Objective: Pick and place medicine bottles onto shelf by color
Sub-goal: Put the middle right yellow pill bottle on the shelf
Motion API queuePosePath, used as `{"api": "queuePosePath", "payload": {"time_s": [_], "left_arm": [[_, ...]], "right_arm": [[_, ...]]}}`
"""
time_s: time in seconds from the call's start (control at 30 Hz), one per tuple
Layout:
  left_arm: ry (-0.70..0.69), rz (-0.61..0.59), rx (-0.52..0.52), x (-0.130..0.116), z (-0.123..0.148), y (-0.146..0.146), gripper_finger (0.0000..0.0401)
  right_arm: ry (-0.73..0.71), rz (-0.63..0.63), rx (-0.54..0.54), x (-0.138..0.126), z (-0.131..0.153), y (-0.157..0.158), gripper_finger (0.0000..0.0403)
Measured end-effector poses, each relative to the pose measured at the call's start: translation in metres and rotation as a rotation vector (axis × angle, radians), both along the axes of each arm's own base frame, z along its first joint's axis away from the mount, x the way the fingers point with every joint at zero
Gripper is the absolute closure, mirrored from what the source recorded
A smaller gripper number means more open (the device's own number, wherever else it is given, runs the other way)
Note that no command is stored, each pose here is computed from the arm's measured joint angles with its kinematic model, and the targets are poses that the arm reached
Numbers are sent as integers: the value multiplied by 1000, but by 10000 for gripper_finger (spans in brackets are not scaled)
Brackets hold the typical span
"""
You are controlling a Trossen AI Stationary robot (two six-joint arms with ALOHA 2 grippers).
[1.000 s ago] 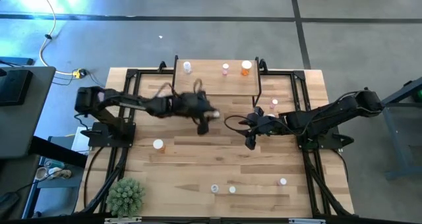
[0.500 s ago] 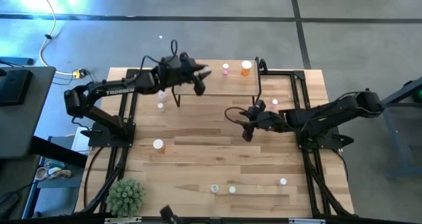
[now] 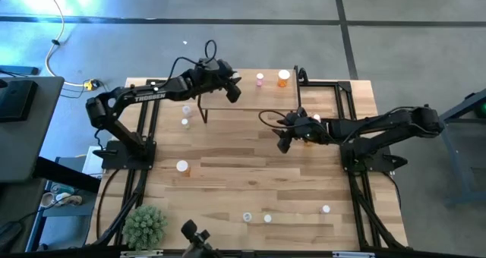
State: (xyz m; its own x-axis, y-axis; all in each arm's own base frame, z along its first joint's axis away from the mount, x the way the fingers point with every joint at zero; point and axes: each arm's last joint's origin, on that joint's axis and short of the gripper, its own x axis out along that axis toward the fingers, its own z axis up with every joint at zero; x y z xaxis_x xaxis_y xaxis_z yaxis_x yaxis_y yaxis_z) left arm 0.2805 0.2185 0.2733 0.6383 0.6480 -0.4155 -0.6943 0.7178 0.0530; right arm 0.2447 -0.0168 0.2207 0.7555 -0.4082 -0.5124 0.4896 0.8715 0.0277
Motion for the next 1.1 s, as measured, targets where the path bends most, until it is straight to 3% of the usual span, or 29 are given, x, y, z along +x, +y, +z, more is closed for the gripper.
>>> {"api": "queuePosePath", "payload": {"time_s": [0.3,1.1], "left_arm": [[45,4,-31,5,-16,5,280],[58,5,-28,5,-19,8,265]], "right_arm": [[1,4,9,0,0,-2,224],[9,6,10,0,-1,-2,224]]}}
